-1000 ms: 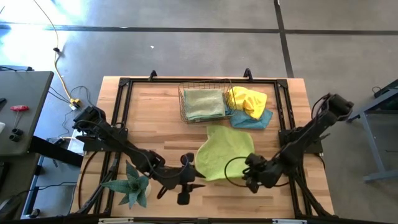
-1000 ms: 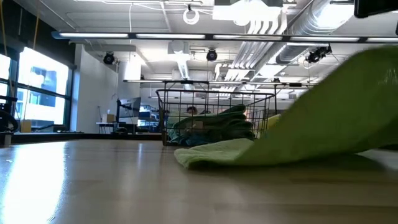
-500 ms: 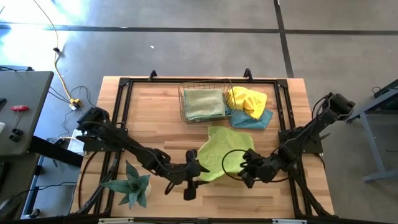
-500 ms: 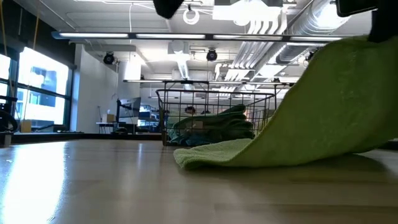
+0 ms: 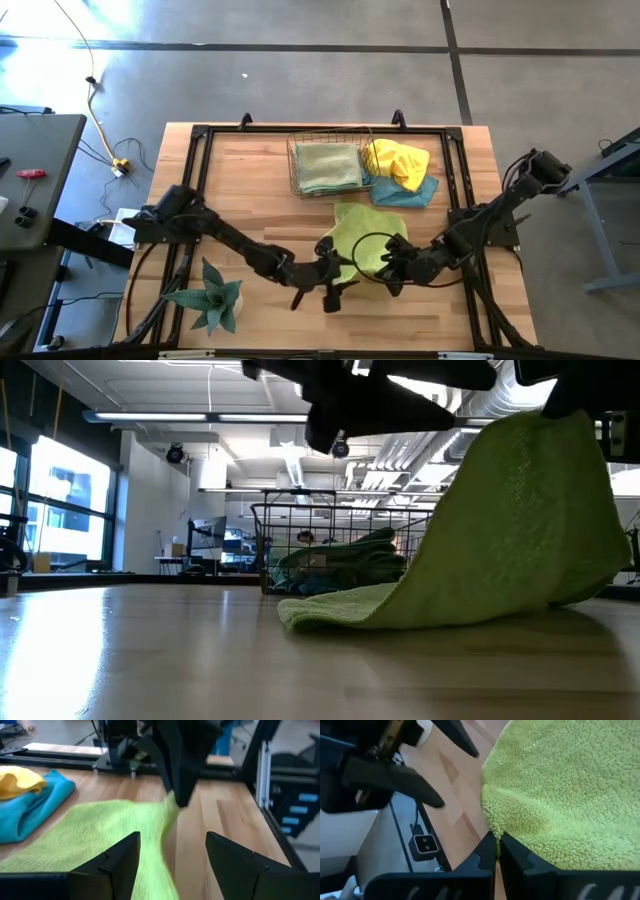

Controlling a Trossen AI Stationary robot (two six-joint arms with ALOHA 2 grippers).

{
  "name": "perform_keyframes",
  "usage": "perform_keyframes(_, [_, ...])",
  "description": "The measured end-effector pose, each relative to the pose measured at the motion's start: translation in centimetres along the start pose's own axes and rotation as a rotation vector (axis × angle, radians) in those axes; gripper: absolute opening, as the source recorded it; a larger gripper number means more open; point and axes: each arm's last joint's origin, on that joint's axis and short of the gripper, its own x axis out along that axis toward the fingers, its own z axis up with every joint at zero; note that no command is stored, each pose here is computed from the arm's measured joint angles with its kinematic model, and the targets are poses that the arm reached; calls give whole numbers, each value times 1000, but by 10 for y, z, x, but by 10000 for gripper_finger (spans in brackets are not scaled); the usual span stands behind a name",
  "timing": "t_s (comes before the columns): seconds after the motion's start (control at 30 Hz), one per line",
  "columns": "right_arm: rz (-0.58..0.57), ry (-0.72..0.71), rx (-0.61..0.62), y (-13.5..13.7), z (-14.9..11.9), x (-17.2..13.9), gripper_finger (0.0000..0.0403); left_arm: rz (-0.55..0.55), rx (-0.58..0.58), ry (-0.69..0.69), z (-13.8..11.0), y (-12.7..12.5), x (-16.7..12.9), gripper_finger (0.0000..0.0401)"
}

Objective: Fold microfiber towels
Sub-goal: Fold the green towel

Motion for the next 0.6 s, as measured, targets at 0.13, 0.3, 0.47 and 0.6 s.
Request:
perform_keyframes(0.13, [11,-11,-7,1,3,1,0,20,-23,-32,-4,5,9,218])
perform_keyframes(0.3, [33,-28,-26,3,4,1,0,21,-18,-8,-13,9,16,216])
perform_keyframes(0.47, [43,-30,-38,4,4,0,0,32,-39,52,-26,10,20,216])
perform_keyframes(0.6, [79,-34,-38,8,5,-4,0,16,-71,140,-37,9,20,216])
